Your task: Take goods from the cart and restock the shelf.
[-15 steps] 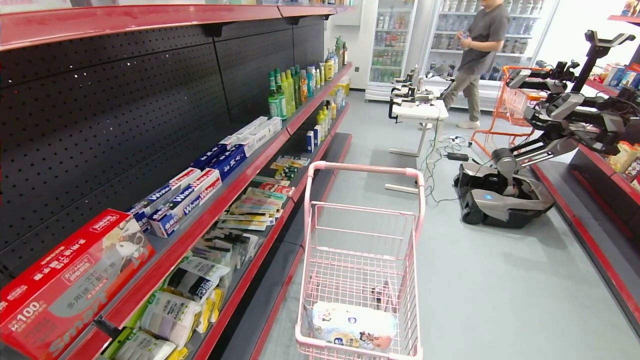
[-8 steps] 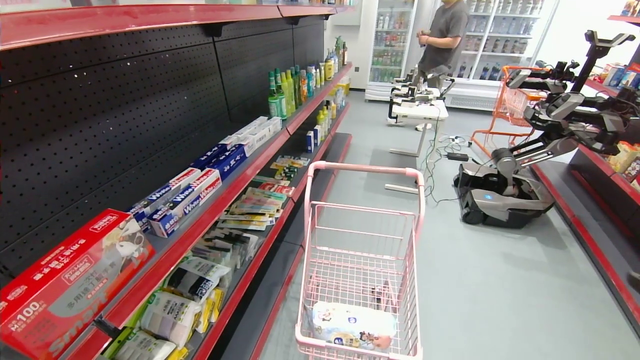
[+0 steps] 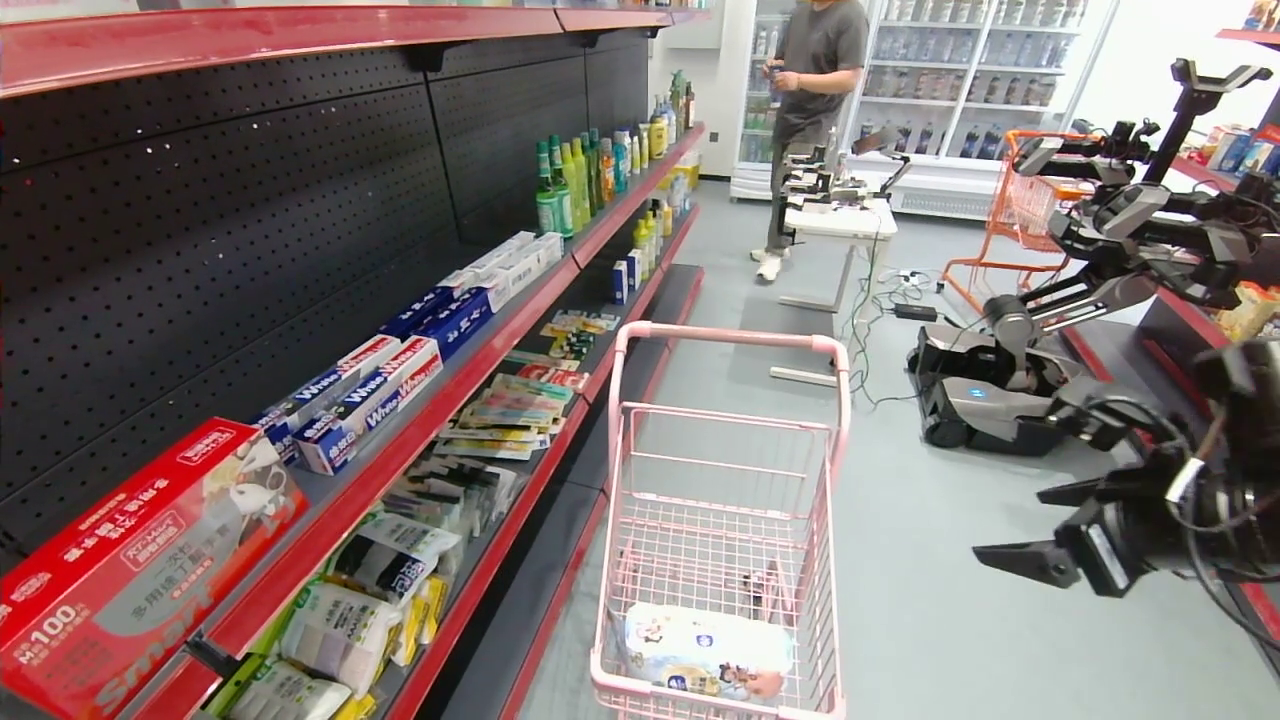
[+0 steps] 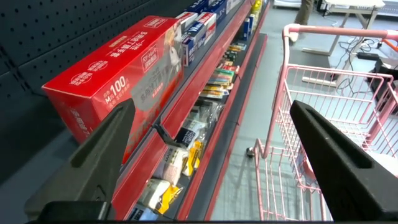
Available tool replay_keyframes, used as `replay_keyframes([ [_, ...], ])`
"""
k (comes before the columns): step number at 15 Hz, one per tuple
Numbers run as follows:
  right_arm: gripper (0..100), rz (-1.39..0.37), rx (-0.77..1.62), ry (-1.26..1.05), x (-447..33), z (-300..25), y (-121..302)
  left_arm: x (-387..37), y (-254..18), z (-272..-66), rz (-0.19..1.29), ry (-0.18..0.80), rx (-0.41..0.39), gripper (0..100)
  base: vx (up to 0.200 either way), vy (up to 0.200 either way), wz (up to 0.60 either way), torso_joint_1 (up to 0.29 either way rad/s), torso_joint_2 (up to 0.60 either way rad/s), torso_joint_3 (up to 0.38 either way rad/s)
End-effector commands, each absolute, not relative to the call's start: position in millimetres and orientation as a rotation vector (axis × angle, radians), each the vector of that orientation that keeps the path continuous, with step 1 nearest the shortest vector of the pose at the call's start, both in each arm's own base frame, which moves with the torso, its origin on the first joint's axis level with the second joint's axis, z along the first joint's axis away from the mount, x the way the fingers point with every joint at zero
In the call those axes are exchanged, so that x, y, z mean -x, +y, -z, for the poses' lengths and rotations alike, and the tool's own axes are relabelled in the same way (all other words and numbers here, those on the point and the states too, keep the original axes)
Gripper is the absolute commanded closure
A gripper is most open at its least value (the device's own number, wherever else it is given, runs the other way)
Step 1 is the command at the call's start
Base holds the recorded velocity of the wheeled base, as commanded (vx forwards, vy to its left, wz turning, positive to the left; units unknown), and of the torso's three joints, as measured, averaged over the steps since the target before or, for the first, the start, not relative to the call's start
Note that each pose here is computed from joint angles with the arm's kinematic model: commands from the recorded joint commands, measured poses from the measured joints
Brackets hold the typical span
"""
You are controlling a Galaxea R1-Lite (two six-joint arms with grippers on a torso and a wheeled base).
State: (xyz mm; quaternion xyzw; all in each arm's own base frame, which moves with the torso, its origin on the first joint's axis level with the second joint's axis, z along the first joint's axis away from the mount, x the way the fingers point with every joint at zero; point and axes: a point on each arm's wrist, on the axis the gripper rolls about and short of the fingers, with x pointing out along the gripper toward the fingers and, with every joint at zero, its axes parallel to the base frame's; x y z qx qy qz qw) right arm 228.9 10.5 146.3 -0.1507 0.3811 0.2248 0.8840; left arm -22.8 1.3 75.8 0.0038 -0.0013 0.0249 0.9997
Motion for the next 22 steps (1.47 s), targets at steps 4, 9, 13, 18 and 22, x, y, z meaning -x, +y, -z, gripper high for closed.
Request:
replay_keyframes([
  [4,0,-0.745,0.417,0.978,-323,-60,77,23,1,-76,-0.051,-0.001,-0.008,0,0.000,0.000,0.00,0.000,0.00,0.000],
  [9,0,-0.821,0.473,0.990,-339,-23,109,23,1,-76,-0.051,-0.001,-0.008,0,0.000,0.000,0.00,0.000,0.00,0.000],
  [13,0,-0.884,0.512,1.012,-334,-4,128,23,1,-76,-0.051,-0.001,-0.008,0,0.000,0.000,0.00,-0.037,0.06,0.039],
  [18,0,-0.976,0.633,1.000,-334,14,128,23,1,-76,-0.051,-0.001,-0.008,0,0.000,0.000,0.00,-0.074,0.16,0.087],
  [22,0,-0.990,0.663,0.966,-343,21,131,23,1,-76,-0.051,-0.001,-0.008,0,0.000,0.000,0.00,-0.088,0.18,0.100],
])
